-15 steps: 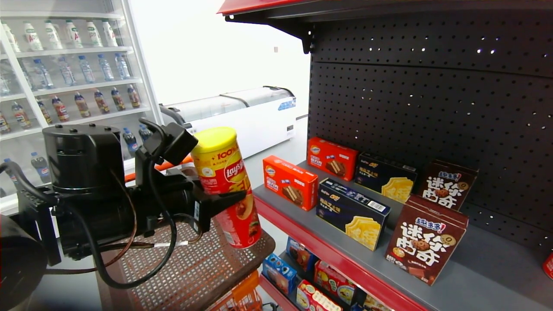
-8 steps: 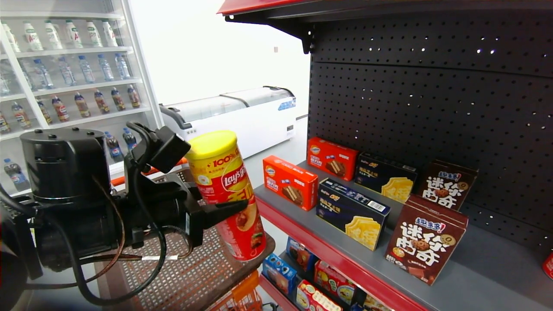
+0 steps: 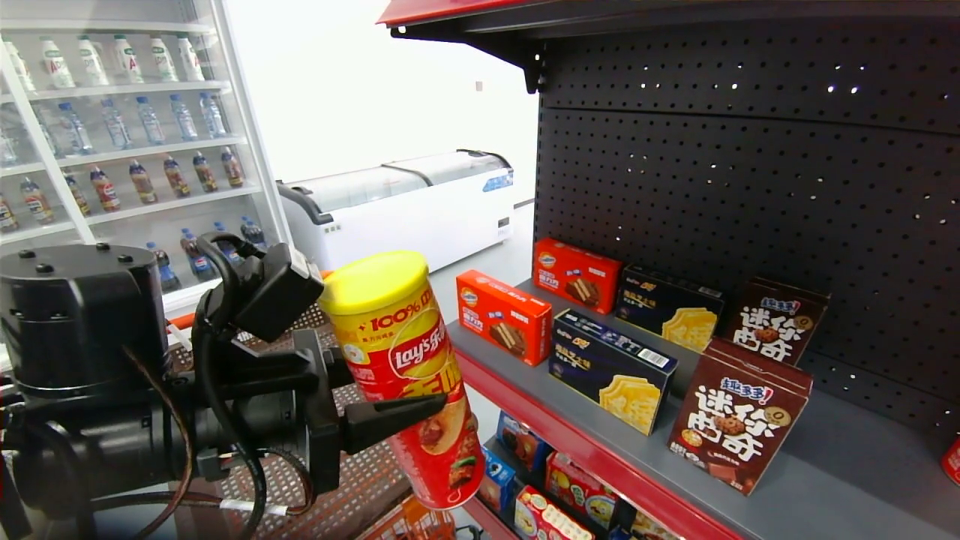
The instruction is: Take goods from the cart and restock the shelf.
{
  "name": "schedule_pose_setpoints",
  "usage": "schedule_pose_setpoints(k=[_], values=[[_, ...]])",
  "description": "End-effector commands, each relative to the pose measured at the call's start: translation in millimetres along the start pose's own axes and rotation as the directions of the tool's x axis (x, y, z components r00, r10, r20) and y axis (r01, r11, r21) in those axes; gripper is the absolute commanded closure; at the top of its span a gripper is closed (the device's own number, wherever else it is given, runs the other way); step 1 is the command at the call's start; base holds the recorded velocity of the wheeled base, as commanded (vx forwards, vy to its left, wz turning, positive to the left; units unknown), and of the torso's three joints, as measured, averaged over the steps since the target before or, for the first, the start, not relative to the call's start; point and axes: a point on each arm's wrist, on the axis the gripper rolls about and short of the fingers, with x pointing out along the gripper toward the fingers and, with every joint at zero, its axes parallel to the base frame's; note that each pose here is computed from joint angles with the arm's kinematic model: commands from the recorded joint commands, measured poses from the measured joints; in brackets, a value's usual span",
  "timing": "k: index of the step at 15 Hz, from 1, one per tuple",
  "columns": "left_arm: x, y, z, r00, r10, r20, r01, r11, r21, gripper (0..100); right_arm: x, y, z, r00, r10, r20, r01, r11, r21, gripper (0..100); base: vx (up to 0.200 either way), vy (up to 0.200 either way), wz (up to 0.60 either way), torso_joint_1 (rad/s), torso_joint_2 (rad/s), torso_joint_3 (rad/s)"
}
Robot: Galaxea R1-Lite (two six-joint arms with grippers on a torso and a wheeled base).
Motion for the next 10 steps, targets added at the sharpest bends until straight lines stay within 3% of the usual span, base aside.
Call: schedule_pose_setpoints(k=[1, 4, 10], values=[[-2.2, -2.8, 1.6, 1.0, -0.006, 0.009, 0.006, 1.0, 0.007, 100, 0.1, 0.0, 0.0, 1.0, 0.0, -0.002, 0.0, 1.0, 0.001, 0, 0.0, 0.0, 0.0, 0.0, 0.0, 0.0], [-2.3, -2.3, 3.5, 1.0, -0.005, 0.019, 0.005, 1.0, 0.012, 100, 0.1, 0.0, 0.0, 1.0, 0.0, -0.002, 0.0, 1.0, -0.001, 0, 0.0, 0.0, 0.0, 0.0, 0.0, 0.0], [-1.9, -2.8, 5.7, 1.0, -0.011, 0.025, 0.01, 1.0, 0.017, 100, 0.1, 0.0, 0.0, 1.0, 0.0, -0.002, 0.0, 1.0, -0.001, 0, 0.0, 0.0, -0.6, 0.001, 0.0, 0.002]])
